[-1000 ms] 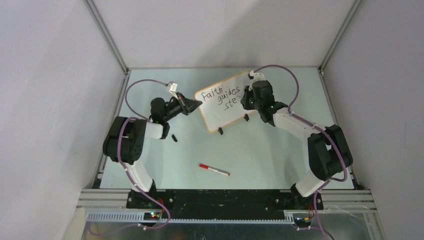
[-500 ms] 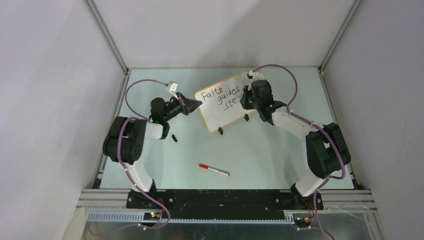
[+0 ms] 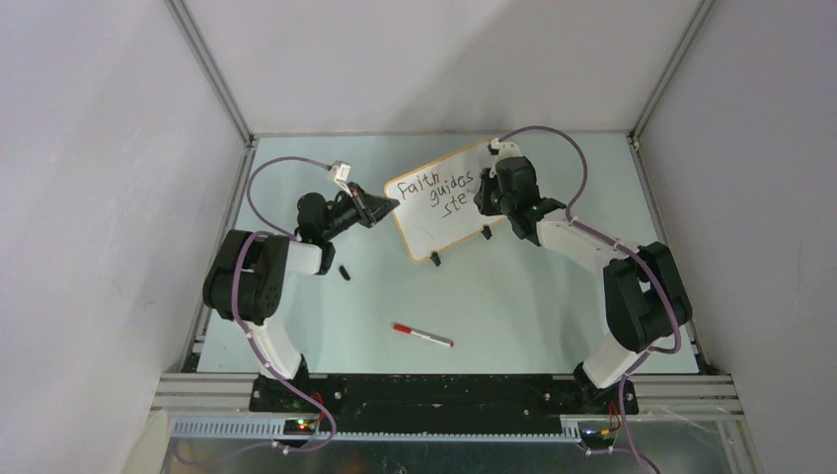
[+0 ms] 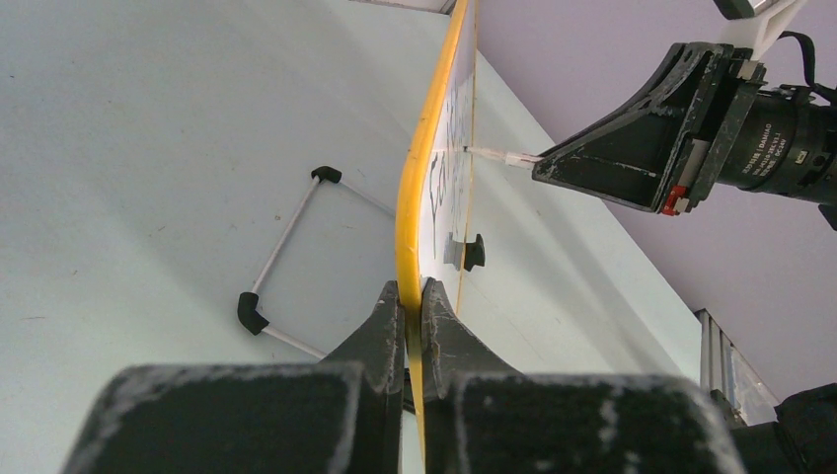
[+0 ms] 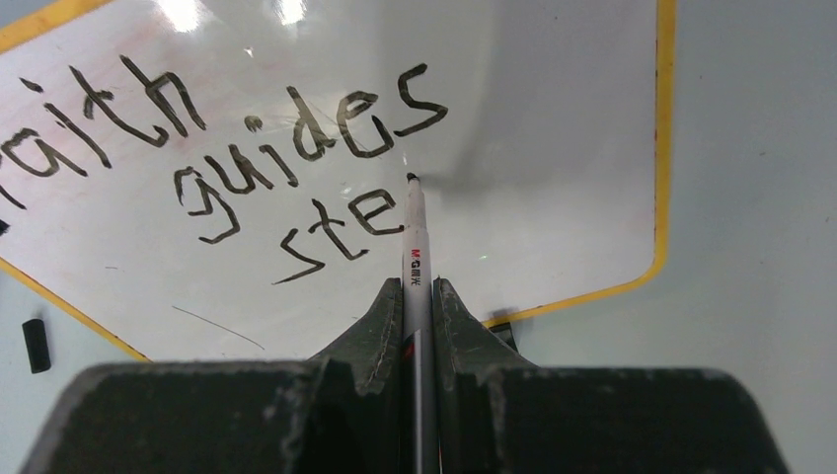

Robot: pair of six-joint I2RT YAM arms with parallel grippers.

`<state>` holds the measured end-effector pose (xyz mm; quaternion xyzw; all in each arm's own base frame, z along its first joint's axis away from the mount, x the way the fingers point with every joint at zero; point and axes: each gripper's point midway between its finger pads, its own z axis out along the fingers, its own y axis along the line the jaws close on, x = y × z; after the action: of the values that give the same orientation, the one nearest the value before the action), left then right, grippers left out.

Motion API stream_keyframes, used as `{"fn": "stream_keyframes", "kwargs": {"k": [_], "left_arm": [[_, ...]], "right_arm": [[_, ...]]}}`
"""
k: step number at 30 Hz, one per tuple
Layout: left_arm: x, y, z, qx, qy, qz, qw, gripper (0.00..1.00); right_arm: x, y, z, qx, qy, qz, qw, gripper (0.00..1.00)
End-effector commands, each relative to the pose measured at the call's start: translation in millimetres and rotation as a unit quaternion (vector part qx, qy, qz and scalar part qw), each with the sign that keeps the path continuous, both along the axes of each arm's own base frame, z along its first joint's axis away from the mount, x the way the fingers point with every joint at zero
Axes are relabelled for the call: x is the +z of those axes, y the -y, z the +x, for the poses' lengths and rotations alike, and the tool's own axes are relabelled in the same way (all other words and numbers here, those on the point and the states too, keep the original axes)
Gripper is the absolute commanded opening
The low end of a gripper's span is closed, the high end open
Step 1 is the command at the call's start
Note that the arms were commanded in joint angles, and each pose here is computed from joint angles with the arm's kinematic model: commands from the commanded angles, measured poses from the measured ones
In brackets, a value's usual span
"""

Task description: Write a sentence on the whiteboard

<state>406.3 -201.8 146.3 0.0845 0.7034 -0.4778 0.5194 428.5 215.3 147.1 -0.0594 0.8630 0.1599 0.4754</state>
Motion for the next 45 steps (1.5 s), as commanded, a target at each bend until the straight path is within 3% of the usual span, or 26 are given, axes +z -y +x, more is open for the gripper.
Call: {"fn": "stream_keyframes", "kwargs": {"k": [1, 45], "left_arm": [[-2, -9, 5, 0.02, 0.031, 0.037, 0.999, 0.0], [-1, -9, 4, 0.021, 0.033, 0.038, 0.999, 0.0]], "right_arm": [[2, 2, 4, -0.004, -0.006, -0.009, 1.0, 0.0], [-15, 14, -21, -0.005, -0.028, -0.03, 0.999, 0.0]]}}
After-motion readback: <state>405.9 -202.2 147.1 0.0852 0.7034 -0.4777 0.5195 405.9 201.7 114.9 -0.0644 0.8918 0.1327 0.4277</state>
